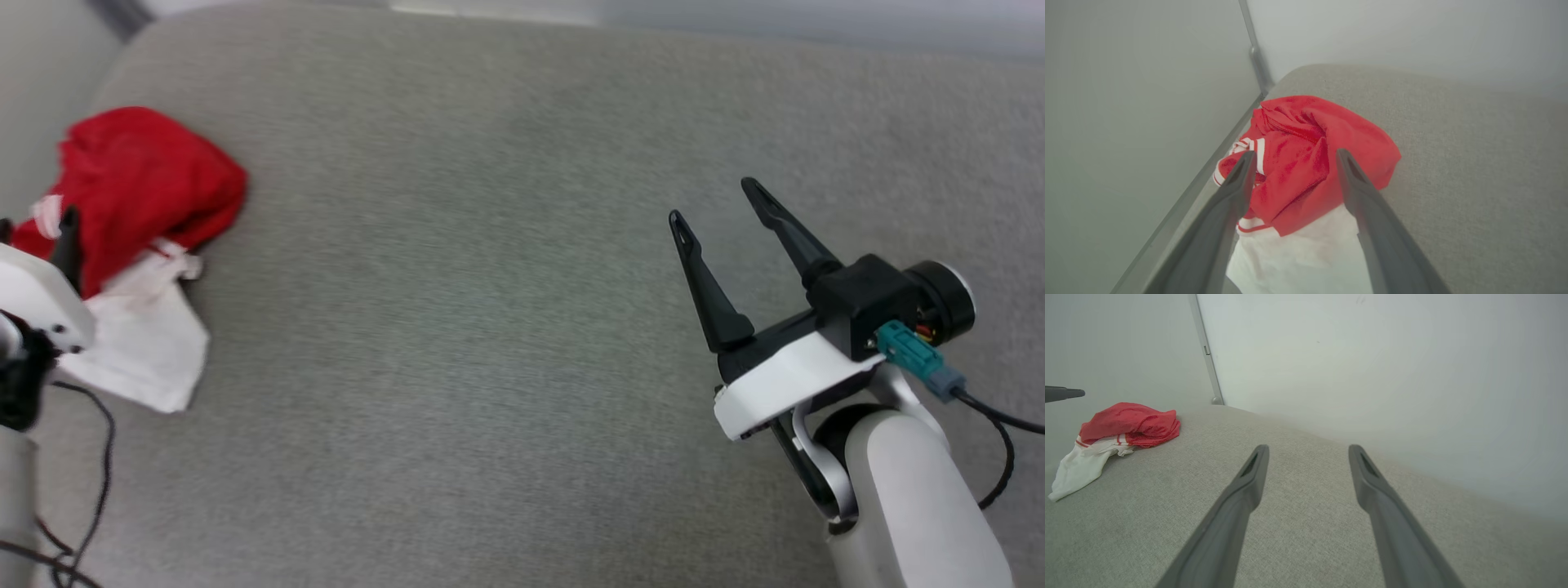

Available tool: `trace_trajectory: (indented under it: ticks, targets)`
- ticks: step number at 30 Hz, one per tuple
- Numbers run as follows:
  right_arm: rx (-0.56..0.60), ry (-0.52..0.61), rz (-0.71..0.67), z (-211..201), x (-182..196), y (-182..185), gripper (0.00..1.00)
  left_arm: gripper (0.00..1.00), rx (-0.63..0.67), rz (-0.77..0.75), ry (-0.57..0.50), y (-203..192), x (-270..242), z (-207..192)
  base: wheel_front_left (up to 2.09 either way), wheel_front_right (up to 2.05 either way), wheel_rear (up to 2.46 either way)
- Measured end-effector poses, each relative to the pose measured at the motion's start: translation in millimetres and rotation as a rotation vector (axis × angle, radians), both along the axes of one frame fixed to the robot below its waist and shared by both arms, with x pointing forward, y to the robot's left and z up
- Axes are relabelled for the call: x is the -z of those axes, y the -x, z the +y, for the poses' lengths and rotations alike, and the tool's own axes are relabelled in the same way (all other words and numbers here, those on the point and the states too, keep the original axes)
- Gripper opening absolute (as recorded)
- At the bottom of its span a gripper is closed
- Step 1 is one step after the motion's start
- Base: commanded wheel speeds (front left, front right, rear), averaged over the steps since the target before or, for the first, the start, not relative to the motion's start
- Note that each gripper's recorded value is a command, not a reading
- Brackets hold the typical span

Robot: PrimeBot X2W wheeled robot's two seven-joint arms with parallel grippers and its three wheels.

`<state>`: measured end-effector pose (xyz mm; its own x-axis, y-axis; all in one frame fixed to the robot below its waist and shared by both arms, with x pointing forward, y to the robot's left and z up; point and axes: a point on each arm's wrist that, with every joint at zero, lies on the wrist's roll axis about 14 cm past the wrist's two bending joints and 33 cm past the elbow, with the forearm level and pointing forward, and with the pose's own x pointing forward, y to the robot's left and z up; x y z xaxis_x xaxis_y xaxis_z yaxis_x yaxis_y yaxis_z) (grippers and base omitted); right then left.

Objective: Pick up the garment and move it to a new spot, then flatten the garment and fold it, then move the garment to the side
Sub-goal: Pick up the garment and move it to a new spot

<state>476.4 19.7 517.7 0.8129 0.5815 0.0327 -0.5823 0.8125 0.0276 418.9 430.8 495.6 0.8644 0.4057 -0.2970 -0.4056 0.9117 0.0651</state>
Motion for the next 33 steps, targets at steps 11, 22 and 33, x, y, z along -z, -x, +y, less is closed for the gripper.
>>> trace_trajectory:
  ticks: [11, 22, 33]
  targets:
    - [0.116, 0.018, 0.1, -46.0, 56.1, -19.9, 1.0, 1.0, -0.009, 0.566, 0.282, -8.9, 104.4, 0.1, 0.0, 0.0, 0.0]
    - [0.175, 0.013, 0.104, -67.1, 60.0, -23.7, 1.0, 0.0, -0.061, 0.591, 0.337, -8.9, 114.9, 6.0, 0.0, 0.0, 0.0]
    - [0.188, -0.023, 0.019, -70.8, 15.5, -6.1, 1.0, 0.0, -0.004, 0.143, 0.123, -48.9, 8.6, 13.6, 0.0, 0.0, 0.0]
